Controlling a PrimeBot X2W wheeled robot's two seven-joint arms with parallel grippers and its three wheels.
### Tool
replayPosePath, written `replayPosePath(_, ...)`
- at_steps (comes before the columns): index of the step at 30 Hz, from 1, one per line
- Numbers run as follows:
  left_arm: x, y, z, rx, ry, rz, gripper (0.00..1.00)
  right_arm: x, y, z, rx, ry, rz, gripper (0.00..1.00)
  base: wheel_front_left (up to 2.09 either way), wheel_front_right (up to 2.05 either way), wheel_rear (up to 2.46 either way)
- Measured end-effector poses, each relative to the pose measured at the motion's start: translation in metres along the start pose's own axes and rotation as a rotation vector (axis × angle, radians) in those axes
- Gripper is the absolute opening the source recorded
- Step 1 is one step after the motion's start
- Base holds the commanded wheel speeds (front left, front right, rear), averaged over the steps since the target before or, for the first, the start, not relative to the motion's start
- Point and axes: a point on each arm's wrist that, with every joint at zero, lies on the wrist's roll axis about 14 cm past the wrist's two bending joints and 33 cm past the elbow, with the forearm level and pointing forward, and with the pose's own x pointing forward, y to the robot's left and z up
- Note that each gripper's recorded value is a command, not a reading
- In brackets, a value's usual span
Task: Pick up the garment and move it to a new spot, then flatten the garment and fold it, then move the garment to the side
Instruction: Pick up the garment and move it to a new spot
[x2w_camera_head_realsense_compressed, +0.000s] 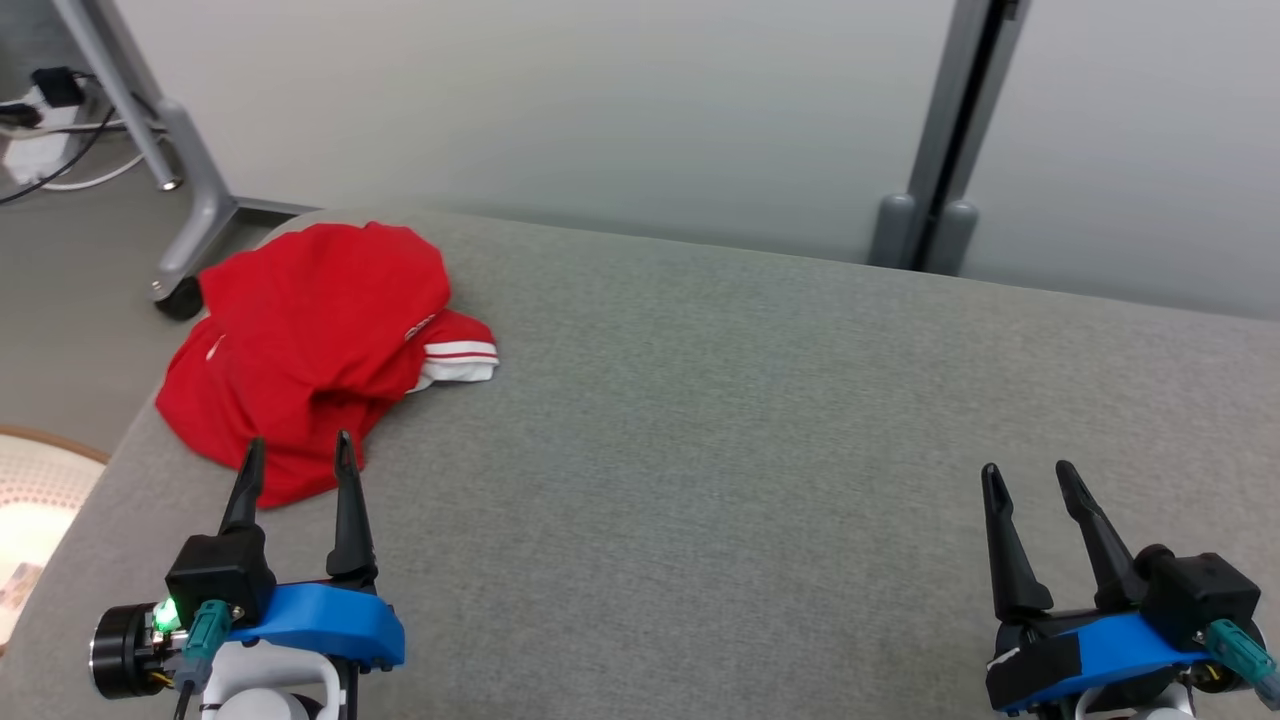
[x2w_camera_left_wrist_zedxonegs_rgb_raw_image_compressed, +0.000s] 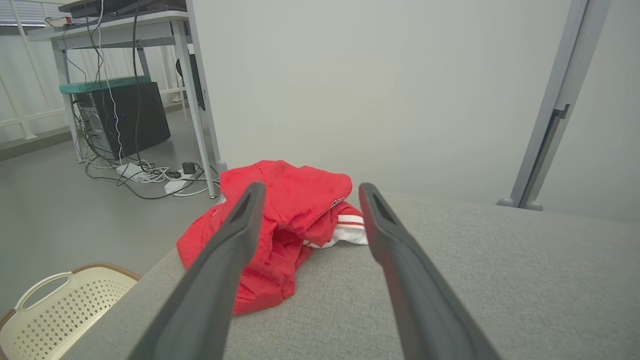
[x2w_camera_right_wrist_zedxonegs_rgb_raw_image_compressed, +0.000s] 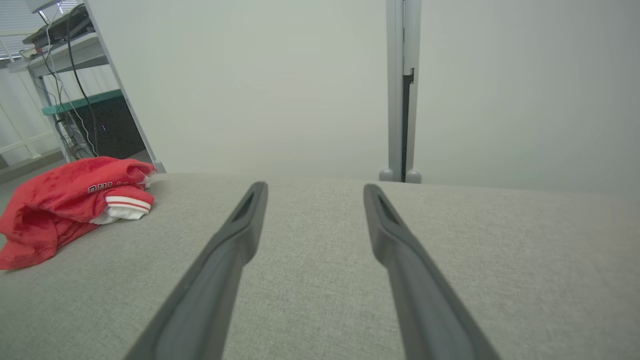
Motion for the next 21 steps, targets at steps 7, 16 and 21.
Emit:
replayPosePath(7, -0.015, 0.032, 0.001, 0.006, -0.002, 0.090, 1.00, 0.015, 0.027, -0.006, 0.005, 0.016, 0.082, 1.00, 0.00, 0.00, 0.00)
replayPosePath(16, -0.039, 0.072, 0.002, 0.010, -0.001, 0.216, 1.00, 0.030, 0.064, -0.016, 0.016, 0.042, 0.188, 1.00, 0.00, 0.00, 0.00)
replayPosePath(21, -0.052, 0.086, -0.001, 0.007, 0.012, 0.263, 1.00, 0.036, 0.079, -0.022, 0.023, 0.055, 0.230, 1.00, 0.00, 0.00, 0.00)
